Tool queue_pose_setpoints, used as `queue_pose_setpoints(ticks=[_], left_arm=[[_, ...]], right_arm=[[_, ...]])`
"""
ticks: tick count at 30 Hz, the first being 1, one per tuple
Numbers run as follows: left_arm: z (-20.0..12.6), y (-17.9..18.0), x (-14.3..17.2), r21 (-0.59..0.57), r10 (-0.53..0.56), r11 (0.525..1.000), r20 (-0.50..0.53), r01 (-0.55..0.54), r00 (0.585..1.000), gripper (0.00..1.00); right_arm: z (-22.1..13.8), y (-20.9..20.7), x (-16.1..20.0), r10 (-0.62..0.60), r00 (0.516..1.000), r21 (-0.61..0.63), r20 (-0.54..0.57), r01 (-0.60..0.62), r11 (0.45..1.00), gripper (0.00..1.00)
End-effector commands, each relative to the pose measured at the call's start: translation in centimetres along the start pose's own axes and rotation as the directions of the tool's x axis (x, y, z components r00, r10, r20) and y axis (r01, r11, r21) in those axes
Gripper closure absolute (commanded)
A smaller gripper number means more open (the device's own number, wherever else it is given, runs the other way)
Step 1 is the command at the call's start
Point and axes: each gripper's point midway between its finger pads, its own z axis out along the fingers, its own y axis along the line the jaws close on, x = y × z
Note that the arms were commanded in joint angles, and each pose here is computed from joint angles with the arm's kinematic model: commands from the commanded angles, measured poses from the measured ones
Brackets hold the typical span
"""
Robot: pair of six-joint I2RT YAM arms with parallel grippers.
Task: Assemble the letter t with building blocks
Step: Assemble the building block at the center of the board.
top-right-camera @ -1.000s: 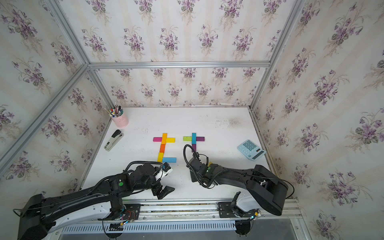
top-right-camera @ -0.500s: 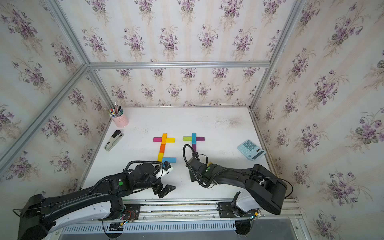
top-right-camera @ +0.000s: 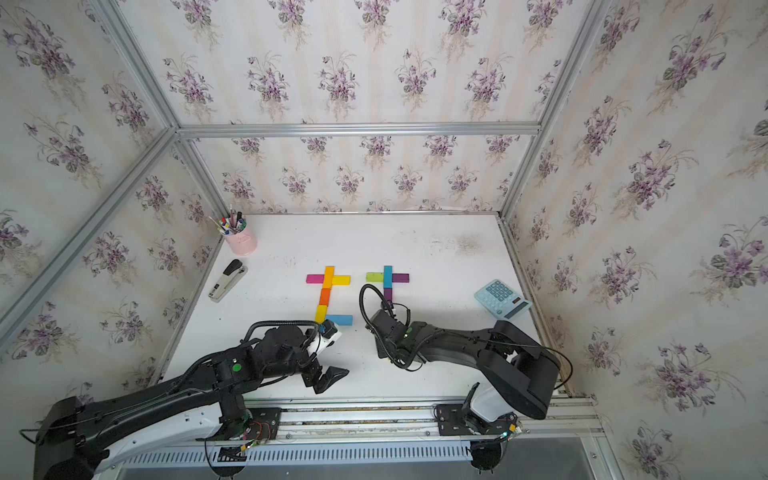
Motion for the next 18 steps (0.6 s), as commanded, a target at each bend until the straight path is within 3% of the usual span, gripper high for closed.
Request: queue_pose_setpoints(ticks=[1, 8, 18], left_arm=[[0.0, 0.2, -0.9, 0.017, -0.015, 1.0, 0.03, 0.014, 0.999, 0.0], [0.4, 2.6, -2.9, 0.045, -0.13, 0.991, 0.029, 0.129, 0.991, 0.0], [1.5, 4.3, -4.1, 0.033, -0.144, 0.989, 0.006, 0.144, 0.99, 0.0]], right_arm=[[0.4, -0.6, 2.2, 0.014, 0.992, 0.018, -0.123, -0.011, 1.0, 0.76], [0.5, -1.6, 0.1, 0.107, 0.986, 0.044, -0.125, -0.103, 0.994, 0.76], [1.3, -4.4, -3.5, 0.226, 0.971, 0.155, -0.079, -0.213, 0.965, 0.76]])
